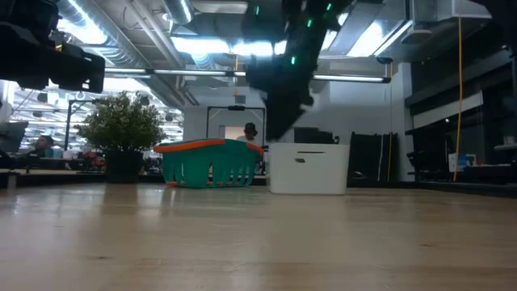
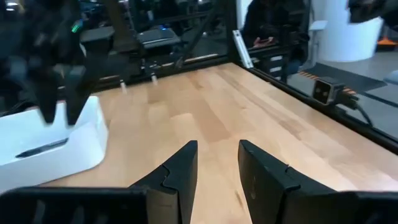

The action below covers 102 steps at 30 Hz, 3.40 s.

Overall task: Sort pens & pencils
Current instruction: Return to Home Position

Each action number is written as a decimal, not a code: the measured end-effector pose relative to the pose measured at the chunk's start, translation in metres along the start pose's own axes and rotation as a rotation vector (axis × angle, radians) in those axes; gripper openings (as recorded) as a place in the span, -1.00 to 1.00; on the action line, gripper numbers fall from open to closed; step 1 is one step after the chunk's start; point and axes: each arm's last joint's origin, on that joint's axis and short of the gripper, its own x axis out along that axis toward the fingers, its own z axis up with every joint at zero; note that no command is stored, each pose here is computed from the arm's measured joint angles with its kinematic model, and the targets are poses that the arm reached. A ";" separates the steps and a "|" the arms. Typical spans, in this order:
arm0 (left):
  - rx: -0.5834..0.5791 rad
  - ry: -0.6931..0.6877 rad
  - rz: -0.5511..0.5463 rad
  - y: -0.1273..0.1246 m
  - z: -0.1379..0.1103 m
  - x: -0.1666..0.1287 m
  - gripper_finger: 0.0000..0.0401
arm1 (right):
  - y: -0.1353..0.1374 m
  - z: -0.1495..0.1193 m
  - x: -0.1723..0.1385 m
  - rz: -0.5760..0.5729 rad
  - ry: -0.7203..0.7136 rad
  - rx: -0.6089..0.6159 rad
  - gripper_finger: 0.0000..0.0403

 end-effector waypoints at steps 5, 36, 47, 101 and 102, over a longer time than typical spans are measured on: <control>-0.013 0.000 0.015 0.003 0.000 0.000 -0.45 | 0.002 0.002 -0.056 0.046 -0.146 -0.028 -0.20; -0.070 -0.044 0.042 0.004 0.004 0.000 -0.45 | -0.023 -0.234 -0.128 0.449 -1.053 -0.090 -0.20; -0.094 -0.053 0.057 0.004 0.005 0.000 -0.45 | -0.020 -0.279 -0.083 0.461 -1.078 -0.034 -0.20; -0.089 -0.036 0.139 0.007 0.004 0.000 -0.45 | -0.024 -0.296 -0.056 0.279 -1.041 -0.088 -0.20; -0.089 -0.036 0.139 0.007 0.004 0.000 -0.45 | -0.024 -0.296 -0.056 0.281 -1.041 -0.087 -0.20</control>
